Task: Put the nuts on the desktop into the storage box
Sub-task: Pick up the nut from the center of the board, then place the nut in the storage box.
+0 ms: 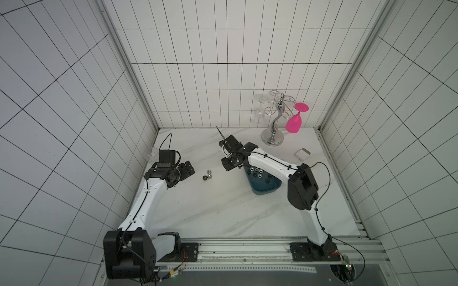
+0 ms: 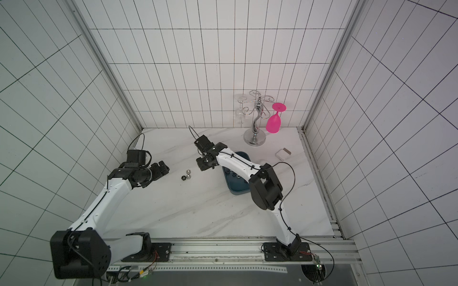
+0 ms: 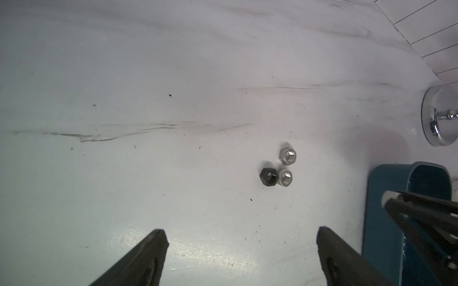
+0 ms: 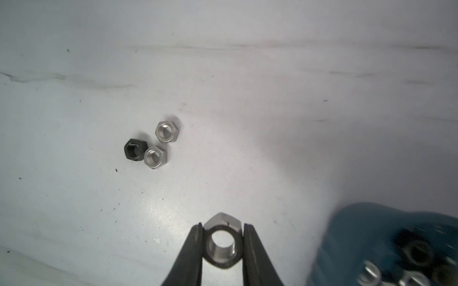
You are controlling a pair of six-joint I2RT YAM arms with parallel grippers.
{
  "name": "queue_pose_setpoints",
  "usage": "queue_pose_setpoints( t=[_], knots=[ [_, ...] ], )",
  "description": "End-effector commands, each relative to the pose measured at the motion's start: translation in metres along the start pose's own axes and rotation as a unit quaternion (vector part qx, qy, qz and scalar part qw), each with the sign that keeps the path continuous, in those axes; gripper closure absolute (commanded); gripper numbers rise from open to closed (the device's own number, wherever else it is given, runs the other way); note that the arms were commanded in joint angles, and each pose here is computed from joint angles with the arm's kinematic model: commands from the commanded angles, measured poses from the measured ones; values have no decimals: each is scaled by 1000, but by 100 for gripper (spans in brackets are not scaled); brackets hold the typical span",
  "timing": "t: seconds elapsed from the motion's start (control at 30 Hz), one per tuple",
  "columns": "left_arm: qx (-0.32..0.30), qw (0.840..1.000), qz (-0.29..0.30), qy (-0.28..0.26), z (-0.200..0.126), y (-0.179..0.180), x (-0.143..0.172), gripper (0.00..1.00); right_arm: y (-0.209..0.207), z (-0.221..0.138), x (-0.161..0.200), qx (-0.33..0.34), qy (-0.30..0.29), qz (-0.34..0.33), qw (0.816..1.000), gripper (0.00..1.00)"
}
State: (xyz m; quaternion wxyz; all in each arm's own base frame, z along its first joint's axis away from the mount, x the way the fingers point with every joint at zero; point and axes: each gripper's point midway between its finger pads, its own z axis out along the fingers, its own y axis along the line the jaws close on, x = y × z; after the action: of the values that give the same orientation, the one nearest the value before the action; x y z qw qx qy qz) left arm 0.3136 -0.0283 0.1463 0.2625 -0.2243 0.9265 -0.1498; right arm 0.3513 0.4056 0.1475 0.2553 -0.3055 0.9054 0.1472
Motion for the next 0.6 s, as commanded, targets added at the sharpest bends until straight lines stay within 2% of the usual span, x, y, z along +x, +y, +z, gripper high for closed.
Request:
queue_pose_setpoints(
  t=[0.0, 0.17, 0.27, 0.43, 0.57],
  knots=[
    [42, 999, 12, -24, -4, -28, -8, 2, -49, -28, 3, 40, -21, 50, 998, 81],
    [64, 997, 22, -22, -1, -47, -1, 2, -107, -48, 53, 82, 11, 106, 991, 81],
    [75, 996, 29, -26, -2, -56, 1, 2, -129, -52, 86, 99, 37, 131, 986, 81],
    [85, 996, 29, -29, -1, -65, 1, 2, -144, -42, 132, 102, 87, 156, 979, 80],
    [85, 995, 30, -30, -2, -69, 1, 2, -150, -31, 145, 103, 104, 158, 976, 79]
  ],
)
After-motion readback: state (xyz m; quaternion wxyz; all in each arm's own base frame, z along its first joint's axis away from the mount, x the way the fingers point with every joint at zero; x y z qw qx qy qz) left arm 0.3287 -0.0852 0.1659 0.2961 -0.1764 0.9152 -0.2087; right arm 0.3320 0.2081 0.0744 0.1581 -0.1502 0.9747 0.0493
